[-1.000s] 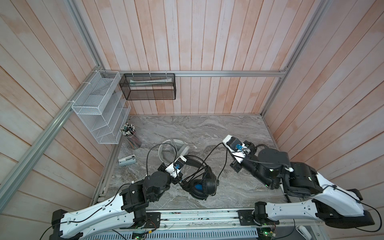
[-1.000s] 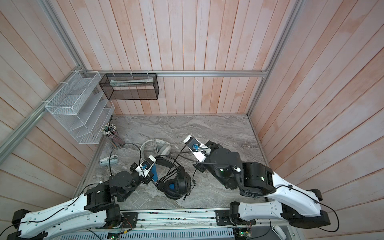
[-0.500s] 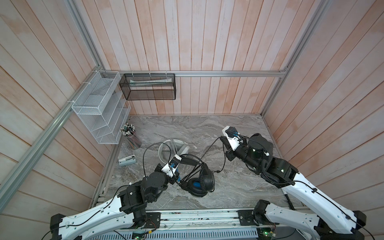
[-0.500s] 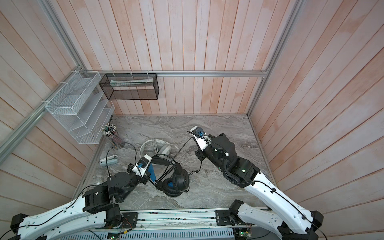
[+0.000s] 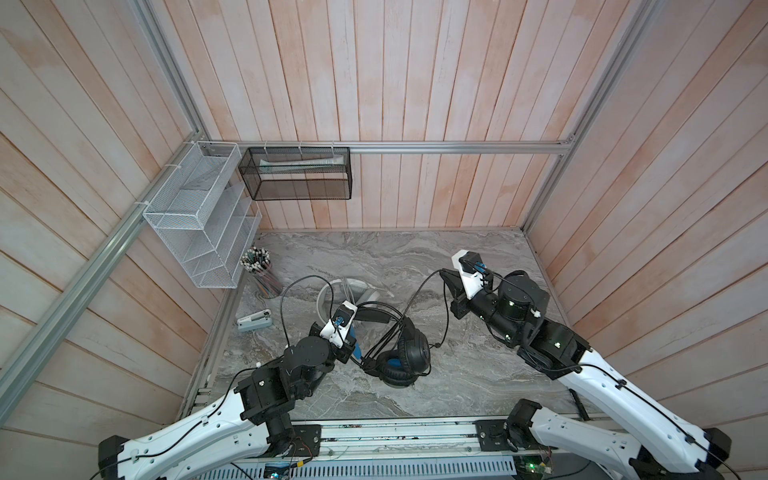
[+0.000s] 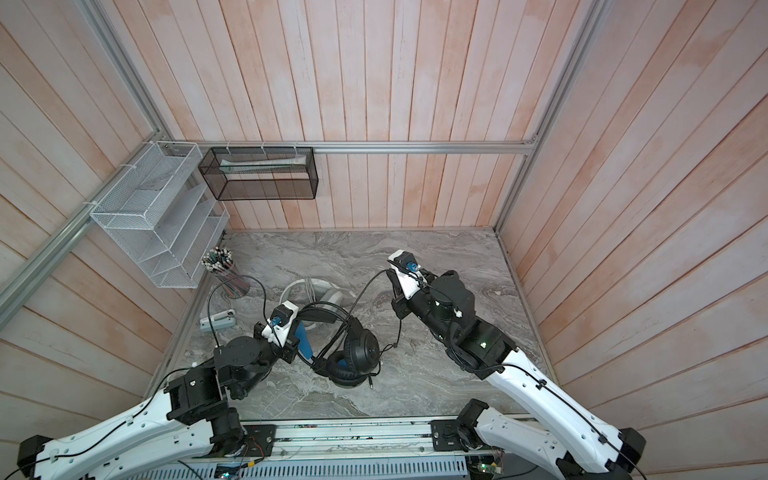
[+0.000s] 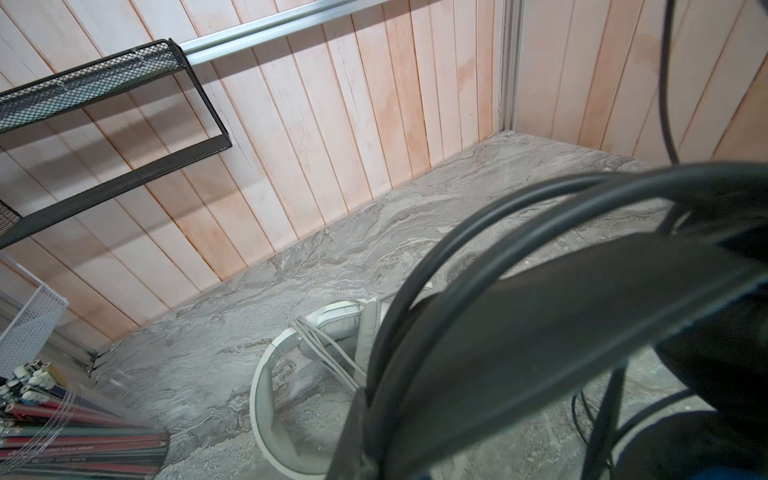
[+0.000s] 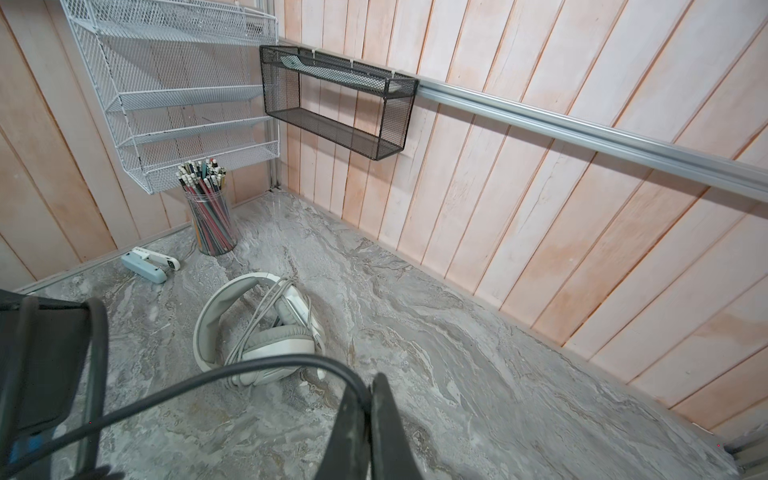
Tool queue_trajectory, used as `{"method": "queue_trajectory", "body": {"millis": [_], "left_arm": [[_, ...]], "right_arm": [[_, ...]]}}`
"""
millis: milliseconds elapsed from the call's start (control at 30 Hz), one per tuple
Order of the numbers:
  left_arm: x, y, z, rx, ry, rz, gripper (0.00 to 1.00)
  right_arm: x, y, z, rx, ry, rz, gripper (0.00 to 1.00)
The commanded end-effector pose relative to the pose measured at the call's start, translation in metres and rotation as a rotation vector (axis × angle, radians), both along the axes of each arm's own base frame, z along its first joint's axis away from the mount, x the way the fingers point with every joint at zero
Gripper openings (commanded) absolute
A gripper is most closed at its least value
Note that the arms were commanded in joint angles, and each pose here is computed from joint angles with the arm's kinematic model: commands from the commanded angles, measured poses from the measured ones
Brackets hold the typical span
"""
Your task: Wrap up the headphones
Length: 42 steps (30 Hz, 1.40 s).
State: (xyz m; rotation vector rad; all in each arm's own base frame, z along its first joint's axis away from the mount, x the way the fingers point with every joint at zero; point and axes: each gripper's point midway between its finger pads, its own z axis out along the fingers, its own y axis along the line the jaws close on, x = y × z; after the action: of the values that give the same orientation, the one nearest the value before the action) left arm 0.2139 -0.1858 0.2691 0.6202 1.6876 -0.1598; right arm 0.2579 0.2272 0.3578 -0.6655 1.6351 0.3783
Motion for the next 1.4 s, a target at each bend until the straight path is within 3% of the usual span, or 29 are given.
{"method": "queue_trajectory", "body": {"millis": [0, 500, 900, 1067, 1233, 1367], "left_arm": [[-0.006, -0.003, 0.039, -0.169, -0.035, -0.040, 0.00], [-0.030, 0.013, 0.150, -0.490, -0.041, -0.110, 0.00], [-0.033, -0.007, 0.209, -0.692, 0.023, -0.192, 0.00], [-0.026, -0.006, 0.229, -0.762, 0.040, -0.152, 0.00], [-0.017, -0.006, 0.245, -0.822, 0.081, -0.096, 0.00], [-0.012, -0.006, 0.256, -0.854, 0.093, -0.066, 0.00]], "right_arm": [[0.007, 0.004, 0.009, 0.064, -0.017, 0.013, 0.00], [0.032, 0.018, -0.030, 0.158, 0.060, 0.015, 0.00], [0.022, 0.052, -0.031, 0.241, 0.091, 0.203, 0.00], [0.018, 0.052, -0.038, 0.253, 0.095, 0.219, 0.11], [0.011, 0.051, -0.051, 0.289, 0.108, 0.237, 0.32], [0.009, 0.052, -0.063, 0.316, 0.129, 0.245, 0.36]]}}
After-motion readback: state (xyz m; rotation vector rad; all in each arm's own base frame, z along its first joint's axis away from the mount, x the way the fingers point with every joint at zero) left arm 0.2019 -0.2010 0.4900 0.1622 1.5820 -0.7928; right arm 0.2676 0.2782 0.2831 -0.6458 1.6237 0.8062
